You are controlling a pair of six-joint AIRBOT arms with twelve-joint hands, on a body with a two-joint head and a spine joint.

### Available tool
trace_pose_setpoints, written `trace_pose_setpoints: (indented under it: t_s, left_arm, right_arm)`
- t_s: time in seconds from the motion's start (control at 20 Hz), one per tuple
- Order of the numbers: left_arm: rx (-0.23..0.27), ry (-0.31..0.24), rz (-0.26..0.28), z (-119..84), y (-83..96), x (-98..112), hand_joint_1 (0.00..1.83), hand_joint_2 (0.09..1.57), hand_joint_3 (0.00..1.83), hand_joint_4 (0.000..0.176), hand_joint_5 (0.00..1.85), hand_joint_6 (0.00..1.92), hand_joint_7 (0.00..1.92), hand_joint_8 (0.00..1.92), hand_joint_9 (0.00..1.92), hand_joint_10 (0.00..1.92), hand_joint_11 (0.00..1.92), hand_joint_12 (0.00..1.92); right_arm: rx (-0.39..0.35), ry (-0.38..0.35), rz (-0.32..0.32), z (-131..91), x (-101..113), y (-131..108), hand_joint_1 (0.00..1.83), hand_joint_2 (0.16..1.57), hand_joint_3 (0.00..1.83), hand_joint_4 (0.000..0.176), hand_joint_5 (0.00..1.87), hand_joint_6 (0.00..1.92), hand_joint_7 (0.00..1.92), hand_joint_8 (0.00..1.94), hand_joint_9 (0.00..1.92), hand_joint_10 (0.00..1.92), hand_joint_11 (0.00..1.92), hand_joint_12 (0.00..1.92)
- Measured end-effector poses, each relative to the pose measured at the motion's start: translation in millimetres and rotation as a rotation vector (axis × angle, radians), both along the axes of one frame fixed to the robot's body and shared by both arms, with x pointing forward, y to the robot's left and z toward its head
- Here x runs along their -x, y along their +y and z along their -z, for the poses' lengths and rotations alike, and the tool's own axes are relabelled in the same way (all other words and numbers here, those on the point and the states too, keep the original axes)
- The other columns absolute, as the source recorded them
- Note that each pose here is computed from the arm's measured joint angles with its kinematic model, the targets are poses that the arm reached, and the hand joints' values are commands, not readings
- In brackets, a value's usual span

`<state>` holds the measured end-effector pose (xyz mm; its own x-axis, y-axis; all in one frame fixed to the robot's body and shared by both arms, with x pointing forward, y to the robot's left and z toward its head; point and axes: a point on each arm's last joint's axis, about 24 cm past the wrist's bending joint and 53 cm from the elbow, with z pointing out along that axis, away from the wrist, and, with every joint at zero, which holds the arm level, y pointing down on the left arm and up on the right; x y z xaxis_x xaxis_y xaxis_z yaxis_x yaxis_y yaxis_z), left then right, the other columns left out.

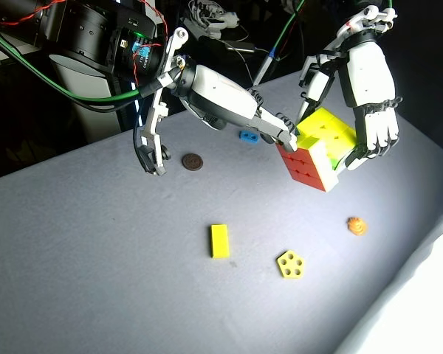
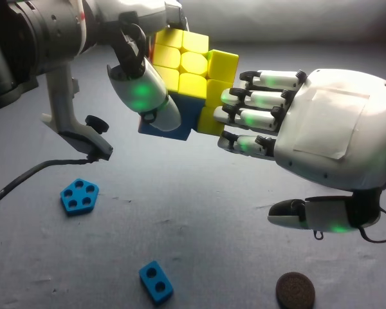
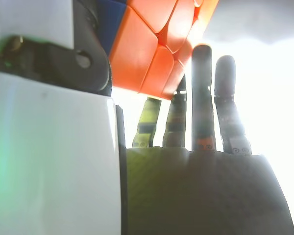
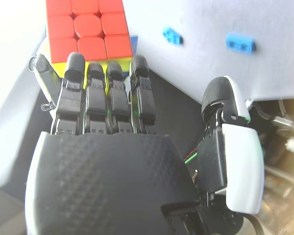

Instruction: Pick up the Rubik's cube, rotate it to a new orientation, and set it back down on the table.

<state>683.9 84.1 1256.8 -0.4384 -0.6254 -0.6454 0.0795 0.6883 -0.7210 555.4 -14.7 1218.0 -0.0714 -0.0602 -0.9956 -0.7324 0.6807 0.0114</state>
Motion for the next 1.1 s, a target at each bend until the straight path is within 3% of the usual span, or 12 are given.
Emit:
trace_pose_setpoints:
  t_s: [0.3,0.35,0.6,0.7,0.85,0.9,1.1]
  left_arm:
    - [0.003,0.003,-0.005,0.1,0.9,-0.4,1.29,0.96,0.0,0.0,0.26,1.26,0.21,1.48,0.2,1.5,0.01,1.62]
    - [0.005,0.004,-0.005,0.1,0.9,-0.4,1.29,0.96,0.0,0.0,0.25,1.26,0.18,1.56,0.18,1.54,0.0,1.61]
    - [0.04,0.01,0.008,-2.0,-4.1,1.1,1.27,0.99,0.01,0.0,0.25,1.23,0.17,1.6,0.16,1.56,0.0,1.59]
    - [0.048,0.013,0.007,-2.0,-4.5,1.3,1.29,0.97,0.0,0.0,0.26,1.24,0.16,1.61,0.15,1.54,0.0,1.53]
    - [0.053,0.016,0.002,-1.8,-3.7,1.0,1.28,0.96,0.0,0.0,0.24,1.26,0.16,1.63,0.18,1.59,0.0,1.67]
    - [0.061,0.02,0.0,-1.7,-3.8,1.1,1.27,0.97,0.0,0.0,0.23,1.31,0.17,1.62,0.19,1.56,0.0,1.64]
    - [0.071,0.024,-0.002,-1.8,-3.9,1.1,1.27,0.94,0.0,0.0,0.28,1.27,0.22,1.52,0.2,1.52,0.01,1.68]
  right_arm:
    - [0.032,-0.033,-0.004,2.9,0.8,1.6,0.3,1.17,0.0,0.0,0.34,0.0,0.16,0.0,0.15,0.0,0.0,0.43]
    - [0.029,-0.033,-0.004,2.4,1.5,2.1,0.29,1.18,0.0,0.0,0.33,0.0,0.14,0.0,0.13,0.0,0.0,0.35]
    - [-0.097,-0.012,0.012,-34.9,17.8,-2.2,0.31,1.17,0.0,0.0,0.34,0.01,0.15,0.0,0.15,0.01,0.0,0.47]
    - [-0.139,0.044,0.042,-37.1,22.2,-6.9,0.33,1.17,0.0,0.0,0.35,0.0,0.14,0.0,0.14,0.0,0.0,0.45]
    - [-0.181,0.172,0.11,-24.3,16.7,-16.7,0.29,1.18,0.0,0.0,0.33,0.0,0.14,0.01,0.13,0.0,0.0,0.4]
    - [-0.207,0.208,0.142,-22.8,12.4,-21.8,0.33,1.17,0.0,0.0,0.34,0.01,0.17,0.01,0.16,0.01,0.0,0.48]
    - [-0.285,0.259,0.183,-25.8,6.8,-28.2,0.3,1.18,0.0,0.0,0.35,0.01,0.17,0.0,0.19,0.02,0.0,0.61]
